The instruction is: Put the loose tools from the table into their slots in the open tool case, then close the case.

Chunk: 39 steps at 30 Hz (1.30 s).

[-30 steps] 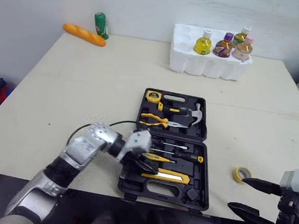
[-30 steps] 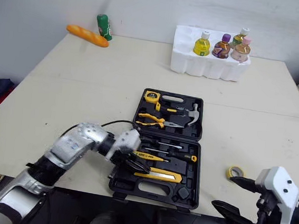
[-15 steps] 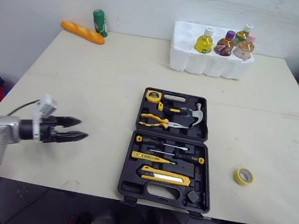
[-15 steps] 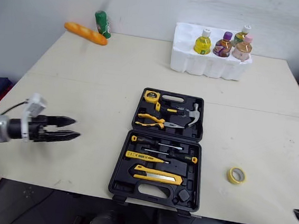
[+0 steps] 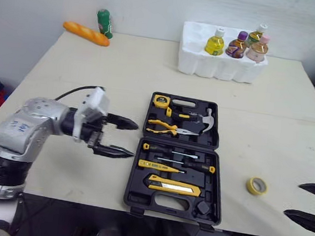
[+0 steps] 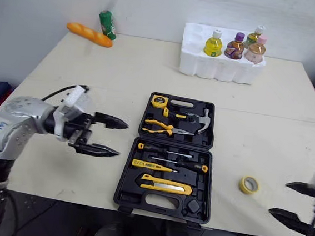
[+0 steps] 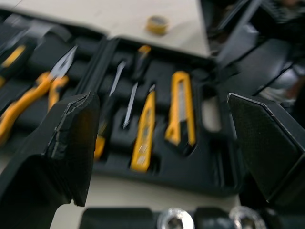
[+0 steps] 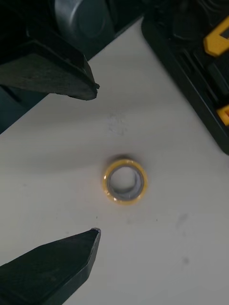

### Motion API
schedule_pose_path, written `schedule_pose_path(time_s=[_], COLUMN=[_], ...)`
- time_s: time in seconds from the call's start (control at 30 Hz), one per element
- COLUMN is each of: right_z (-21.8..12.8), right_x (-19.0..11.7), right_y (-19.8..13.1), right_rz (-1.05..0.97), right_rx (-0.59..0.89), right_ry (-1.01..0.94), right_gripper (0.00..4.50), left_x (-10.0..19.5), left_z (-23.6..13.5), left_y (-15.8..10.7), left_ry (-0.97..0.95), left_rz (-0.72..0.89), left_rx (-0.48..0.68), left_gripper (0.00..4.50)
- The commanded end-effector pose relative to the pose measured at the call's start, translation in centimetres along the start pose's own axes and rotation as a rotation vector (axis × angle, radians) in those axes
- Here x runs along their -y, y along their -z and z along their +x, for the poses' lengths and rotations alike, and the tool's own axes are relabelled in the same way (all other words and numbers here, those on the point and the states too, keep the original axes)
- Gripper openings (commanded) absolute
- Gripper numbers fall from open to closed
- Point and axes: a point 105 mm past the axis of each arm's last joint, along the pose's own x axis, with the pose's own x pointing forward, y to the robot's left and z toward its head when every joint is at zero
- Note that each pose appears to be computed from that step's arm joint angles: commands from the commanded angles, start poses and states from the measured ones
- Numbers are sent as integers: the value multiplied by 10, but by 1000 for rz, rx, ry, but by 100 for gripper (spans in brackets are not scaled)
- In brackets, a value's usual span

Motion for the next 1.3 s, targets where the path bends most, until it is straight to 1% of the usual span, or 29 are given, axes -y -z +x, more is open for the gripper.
schedule_pose_path(time_s=[0.03,0.13,0.3,0.4,0.63,0.73,0.77,0.8,0.83,0.97,1.0,1.07,1.17,1.3], right_z=[19,32,46,53,72,82,83,85,86,81,79,75,69,77], right_x=[-1,0,-1,-3,9,15,15,16,17,15,12,-1,-41,-85], right_y=[-7,-9,-8,-3,2,8,9,9,8,-2,-7,-22,-53,-76], right_rz=[-48,-87,-80,-80,-97,-62,-67,-71,-67,-91,-104,-184,-268,-346], right_rx=[-92,-151,-193,-215,-207,-210,-215,-212,-205,-166,-151,-87,47,154], right_ry=[-45,-60,-84,-100,-60,-43,-46,-46,-38,-36,-43,-90,-243,-407], right_gripper=[450,450,450,450,450,362,313,250,216,10,3,3,3,3], left_x=[15,22,23,24,24,23,22,22,21,22,23,27,33,38], left_z=[23,35,49,50,50,50,50,50,51,52,52,51,47,42], left_y=[-11,-12,-16,-16,-16,-16,-15,-16,-16,-14,-12,-9,-1,13], left_ry=[128,194,228,235,229,223,221,218,215,213,217,231,257,284], left_rz=[66,111,152,157,158,165,167,169,172,172,170,163,140,142], left_rx=[6,5,29,40,49,43,42,40,39,36,32,21,-9,-83], left_gripper=[446,446,446,446,446,450,450,450,450,450,450,450,450,450])
